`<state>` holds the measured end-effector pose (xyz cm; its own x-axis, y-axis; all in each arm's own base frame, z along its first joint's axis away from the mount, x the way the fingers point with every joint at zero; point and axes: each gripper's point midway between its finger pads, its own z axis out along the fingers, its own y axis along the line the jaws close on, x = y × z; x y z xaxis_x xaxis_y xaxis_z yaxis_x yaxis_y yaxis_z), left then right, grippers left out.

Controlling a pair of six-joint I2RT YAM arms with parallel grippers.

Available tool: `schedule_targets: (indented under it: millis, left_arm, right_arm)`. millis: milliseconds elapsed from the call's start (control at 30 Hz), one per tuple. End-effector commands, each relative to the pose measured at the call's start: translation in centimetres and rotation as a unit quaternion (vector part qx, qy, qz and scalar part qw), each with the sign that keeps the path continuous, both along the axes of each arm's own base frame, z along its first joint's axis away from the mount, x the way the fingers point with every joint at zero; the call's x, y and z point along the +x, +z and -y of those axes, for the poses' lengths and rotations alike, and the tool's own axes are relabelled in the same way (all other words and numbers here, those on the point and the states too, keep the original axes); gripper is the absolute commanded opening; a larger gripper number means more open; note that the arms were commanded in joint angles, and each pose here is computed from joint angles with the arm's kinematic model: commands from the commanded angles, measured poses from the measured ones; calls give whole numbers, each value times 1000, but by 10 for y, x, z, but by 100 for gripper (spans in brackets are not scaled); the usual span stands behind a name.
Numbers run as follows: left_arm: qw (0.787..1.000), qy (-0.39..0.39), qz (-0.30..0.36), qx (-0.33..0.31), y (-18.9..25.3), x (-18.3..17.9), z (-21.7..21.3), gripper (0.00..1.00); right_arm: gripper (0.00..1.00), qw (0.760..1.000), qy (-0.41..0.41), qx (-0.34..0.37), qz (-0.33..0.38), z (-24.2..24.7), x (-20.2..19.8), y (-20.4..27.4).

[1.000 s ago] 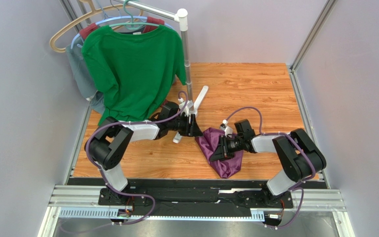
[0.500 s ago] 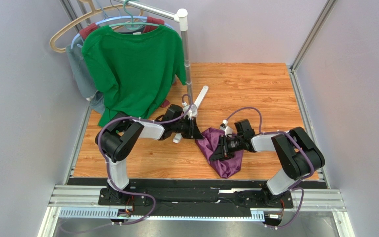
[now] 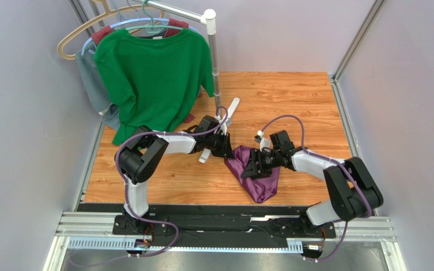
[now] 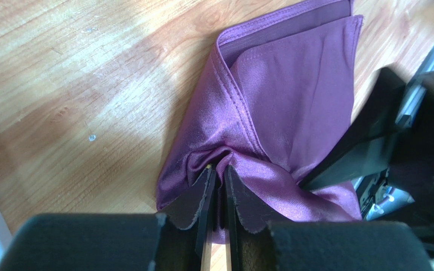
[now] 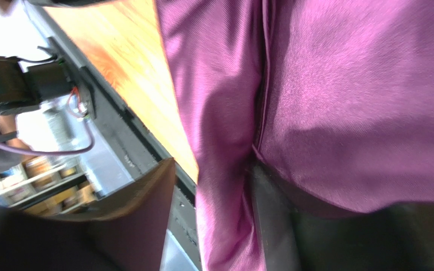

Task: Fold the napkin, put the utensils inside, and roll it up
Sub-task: Roll the napkin with the utensil

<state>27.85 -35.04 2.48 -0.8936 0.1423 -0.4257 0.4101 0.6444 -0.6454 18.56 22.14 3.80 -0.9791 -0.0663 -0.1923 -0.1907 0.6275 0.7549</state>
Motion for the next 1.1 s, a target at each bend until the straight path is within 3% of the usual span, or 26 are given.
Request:
schedule_targets:
  millis: [0, 167, 567, 900, 1067]
  left_arm:
    - [997, -6, -17, 71, -32, -7, -18, 17]
    - [997, -8, -18, 73, -32, -8, -18, 17]
    - [996, -2, -32, 88, -39, -10, -21, 16]
    - [995, -1, -37, 92, -41, -11, -22, 16]
    - [995, -1, -37, 95, -42, -11, -23, 16]
  right_arm:
    - [59, 997, -4, -58, 52, 12, 8, 20]
    - [62, 985, 7, -122, 124, 12, 4, 38]
    - [64, 954, 31, -243, 175, 12, -50, 31]
    - [61, 931, 41, -315, 178, 18, -57, 4]
    - [53, 932, 48, -320, 163, 20, -63, -9]
